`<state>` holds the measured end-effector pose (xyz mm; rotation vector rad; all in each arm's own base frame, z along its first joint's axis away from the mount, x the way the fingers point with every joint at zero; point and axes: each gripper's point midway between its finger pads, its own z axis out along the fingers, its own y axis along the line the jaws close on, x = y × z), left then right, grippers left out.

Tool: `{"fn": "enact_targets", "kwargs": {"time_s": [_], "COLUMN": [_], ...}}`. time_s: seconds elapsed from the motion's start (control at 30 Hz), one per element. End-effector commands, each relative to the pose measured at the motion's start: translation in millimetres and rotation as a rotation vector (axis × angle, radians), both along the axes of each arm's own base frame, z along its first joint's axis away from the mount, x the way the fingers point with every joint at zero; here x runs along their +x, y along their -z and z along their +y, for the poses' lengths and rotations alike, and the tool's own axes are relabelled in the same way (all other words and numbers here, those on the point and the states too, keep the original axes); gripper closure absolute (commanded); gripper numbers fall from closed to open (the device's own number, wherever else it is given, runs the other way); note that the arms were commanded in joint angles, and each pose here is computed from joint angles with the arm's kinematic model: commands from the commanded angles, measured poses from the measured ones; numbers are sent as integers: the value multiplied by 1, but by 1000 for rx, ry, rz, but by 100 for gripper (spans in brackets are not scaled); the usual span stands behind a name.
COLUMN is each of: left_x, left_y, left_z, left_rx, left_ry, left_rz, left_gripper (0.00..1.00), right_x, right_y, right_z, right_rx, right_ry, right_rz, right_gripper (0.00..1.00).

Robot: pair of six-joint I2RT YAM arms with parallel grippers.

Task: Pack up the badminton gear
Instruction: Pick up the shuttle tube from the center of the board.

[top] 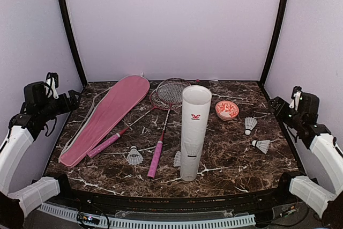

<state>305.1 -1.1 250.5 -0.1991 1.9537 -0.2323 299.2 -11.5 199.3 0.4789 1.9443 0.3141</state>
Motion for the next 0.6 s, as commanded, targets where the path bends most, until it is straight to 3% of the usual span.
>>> {"fn": "enact_targets", "kwargs": {"time_s": [0.0, 0.33, 0.57], "left_x": [3, 1, -6], "left_y": [1, 0, -10], "left_z": [2, -2, -80], "left_rx": [2, 4, -101], "left_ry": [-12, 15, 421], "left_rz": [1, -23, -95], "left_gripper": [1, 1, 2], "right_x": [8, 11, -6], "right_y": [-18, -26, -44], "right_z": [9, 49, 113], "right_rx": [32, 74, 120], "right_ry": [-49, -287, -605], "right_rz": [-67, -95, -157], "right_gripper": [0, 0, 0]}}
